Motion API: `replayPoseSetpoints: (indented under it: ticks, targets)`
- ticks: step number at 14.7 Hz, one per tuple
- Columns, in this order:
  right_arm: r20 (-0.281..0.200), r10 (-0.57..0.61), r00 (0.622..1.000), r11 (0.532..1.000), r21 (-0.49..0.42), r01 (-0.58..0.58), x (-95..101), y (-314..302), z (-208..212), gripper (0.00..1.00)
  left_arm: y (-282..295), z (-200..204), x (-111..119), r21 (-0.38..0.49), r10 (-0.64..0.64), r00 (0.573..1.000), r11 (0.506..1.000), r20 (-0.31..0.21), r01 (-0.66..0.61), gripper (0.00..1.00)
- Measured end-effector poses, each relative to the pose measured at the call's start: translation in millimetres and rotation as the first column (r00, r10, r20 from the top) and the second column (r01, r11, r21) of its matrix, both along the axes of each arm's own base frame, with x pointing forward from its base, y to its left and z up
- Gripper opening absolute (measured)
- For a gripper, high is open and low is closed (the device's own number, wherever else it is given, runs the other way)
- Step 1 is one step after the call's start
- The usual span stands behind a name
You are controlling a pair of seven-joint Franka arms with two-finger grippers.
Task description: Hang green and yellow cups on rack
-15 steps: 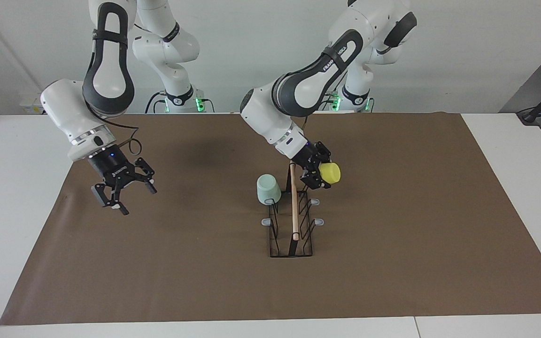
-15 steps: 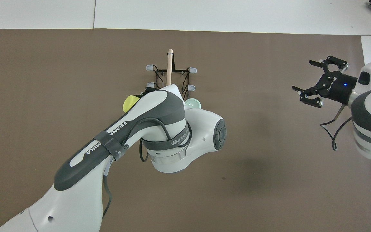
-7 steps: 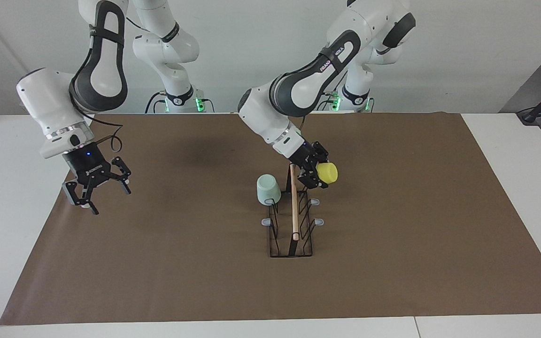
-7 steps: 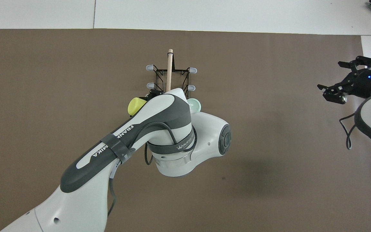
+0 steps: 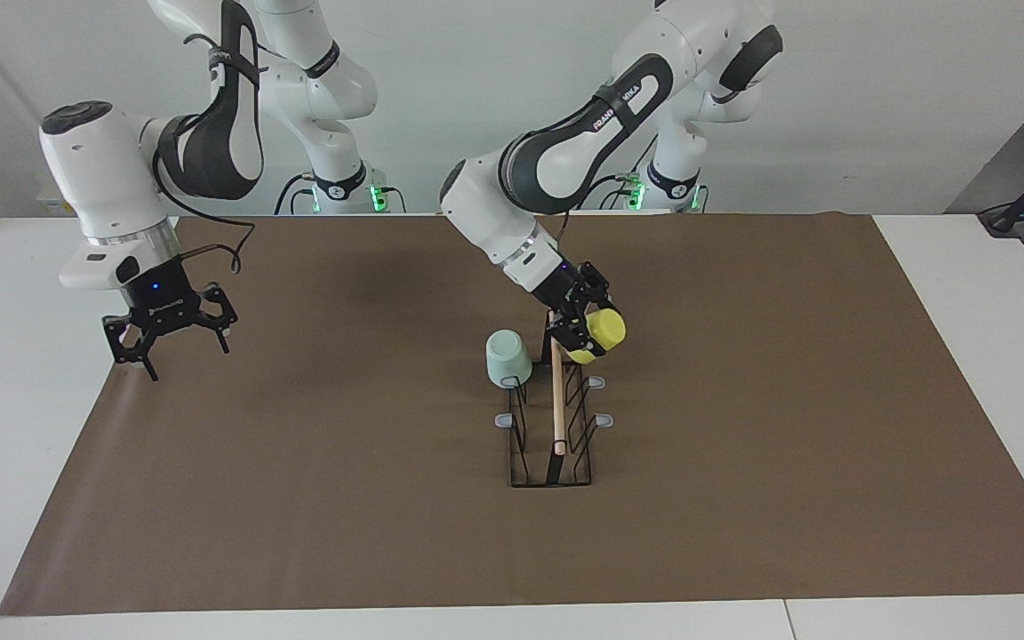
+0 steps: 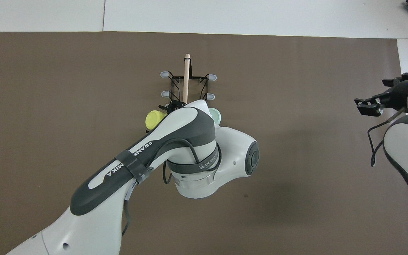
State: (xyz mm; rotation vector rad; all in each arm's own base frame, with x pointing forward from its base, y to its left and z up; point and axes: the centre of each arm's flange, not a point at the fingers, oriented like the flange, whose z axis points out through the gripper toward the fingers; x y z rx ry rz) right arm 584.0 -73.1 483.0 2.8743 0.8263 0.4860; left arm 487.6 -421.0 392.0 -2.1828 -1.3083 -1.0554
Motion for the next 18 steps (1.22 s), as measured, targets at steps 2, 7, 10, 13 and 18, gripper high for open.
replayPoseSetpoints:
  ticks: [2,7,10,13,18]
  targets:
    - [-0.048,-0.088,0.995,0.996,-0.018,0.088,-6.2,14.6,3.9,1.00,-8.3,7.2,-3.3,-0.012,-0.009,1.000,1.000,0.010,0.009,1.00]
    - [-0.210,-0.304,0.929,0.951,-0.015,0.308,-17.1,58.5,27.3,1.00,-13.9,24.0,-0.1,-0.038,-0.003,0.999,0.999,0.032,0.004,1.00]
    - [-0.283,-0.439,0.853,0.894,-0.042,0.446,-25.1,76.6,63.9,1.00,-9.0,38.2,1.7,-0.045,-0.008,1.000,0.999,-0.009,0.008,1.00]
    - [-0.363,-0.535,0.763,0.824,-0.022,0.567,-36.2,77.4,107.3,1.00,18.4,67.5,12.6,-0.083,-0.016,0.991,0.997,-0.130,0.005,1.00]
    - [-0.422,-0.600,0.680,0.742,0.027,0.670,-48.9,24.8,134.8,1.00,93.7,134.6,49.7,-0.288,-0.097,0.965,0.957,-0.243,0.024,1.00]
